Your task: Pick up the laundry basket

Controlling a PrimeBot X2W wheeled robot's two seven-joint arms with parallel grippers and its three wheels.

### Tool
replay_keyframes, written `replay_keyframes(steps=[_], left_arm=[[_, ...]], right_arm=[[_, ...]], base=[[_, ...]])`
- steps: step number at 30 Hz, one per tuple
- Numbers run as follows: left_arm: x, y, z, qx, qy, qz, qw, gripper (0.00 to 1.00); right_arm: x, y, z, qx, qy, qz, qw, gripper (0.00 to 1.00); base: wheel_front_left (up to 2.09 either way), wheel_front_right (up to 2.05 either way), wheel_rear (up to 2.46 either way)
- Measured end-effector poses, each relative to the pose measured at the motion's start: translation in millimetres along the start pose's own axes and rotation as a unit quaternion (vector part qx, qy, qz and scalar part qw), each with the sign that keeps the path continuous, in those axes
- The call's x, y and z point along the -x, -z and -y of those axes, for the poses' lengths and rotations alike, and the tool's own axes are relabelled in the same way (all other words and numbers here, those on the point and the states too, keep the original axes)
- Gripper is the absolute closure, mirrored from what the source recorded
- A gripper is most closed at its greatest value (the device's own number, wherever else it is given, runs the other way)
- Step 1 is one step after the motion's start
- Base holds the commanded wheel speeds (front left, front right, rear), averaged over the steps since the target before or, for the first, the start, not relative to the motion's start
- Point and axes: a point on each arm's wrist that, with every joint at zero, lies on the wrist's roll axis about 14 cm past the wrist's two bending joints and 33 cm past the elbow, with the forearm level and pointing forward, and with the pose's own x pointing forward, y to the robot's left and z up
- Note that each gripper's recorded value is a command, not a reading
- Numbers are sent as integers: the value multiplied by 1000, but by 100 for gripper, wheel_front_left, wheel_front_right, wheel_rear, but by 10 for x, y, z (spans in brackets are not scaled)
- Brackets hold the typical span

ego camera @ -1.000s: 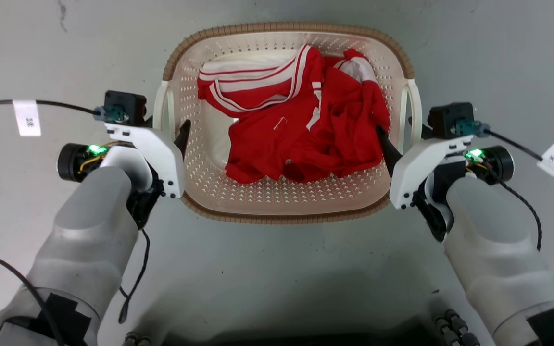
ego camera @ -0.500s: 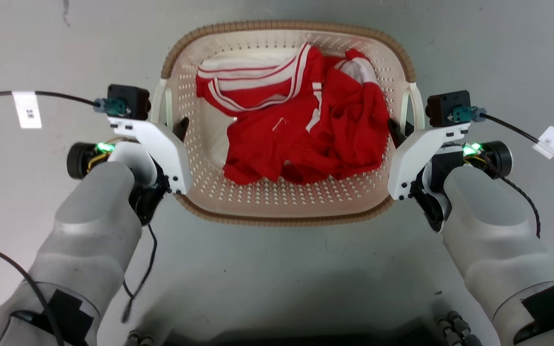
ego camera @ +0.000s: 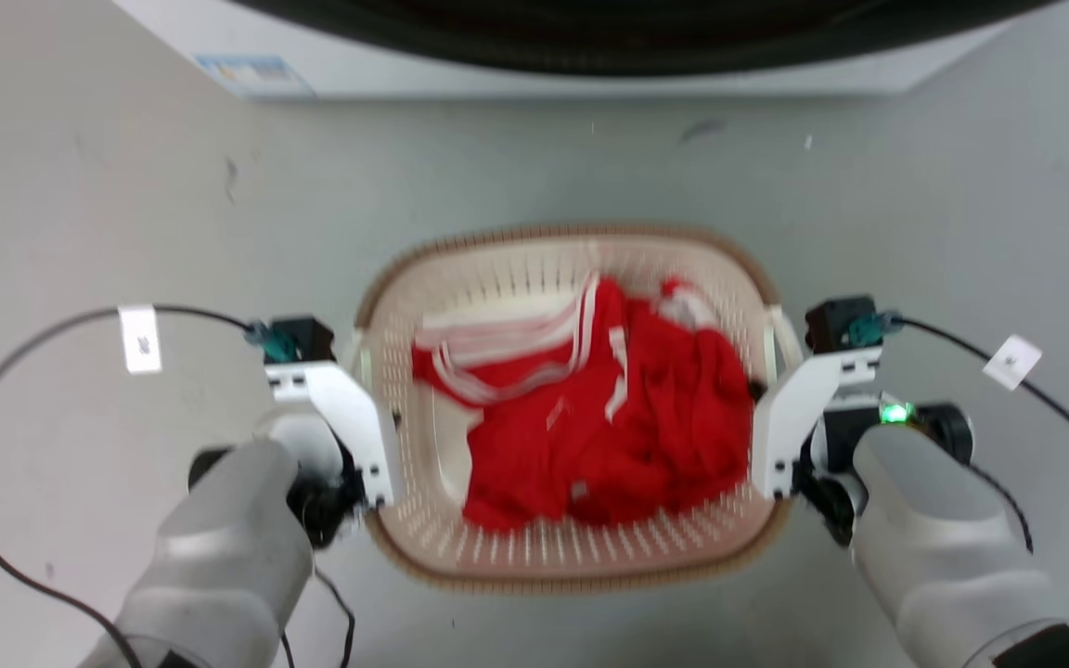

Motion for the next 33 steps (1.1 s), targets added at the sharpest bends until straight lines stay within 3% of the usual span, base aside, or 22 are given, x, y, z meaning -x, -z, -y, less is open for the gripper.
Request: replay_keyframes(steps=[21,33], left_arm=[[1587,-302,498,-19,24,41,999,100],[1920,-156,585,-26,21,29,999,100]], right_arm=[[1456,-506,-302,-15,-12,-1,1000,100],[1803,-254,-410,-32,-25,-48,998,100]], base=[[0,0,0],[0,0,0]])
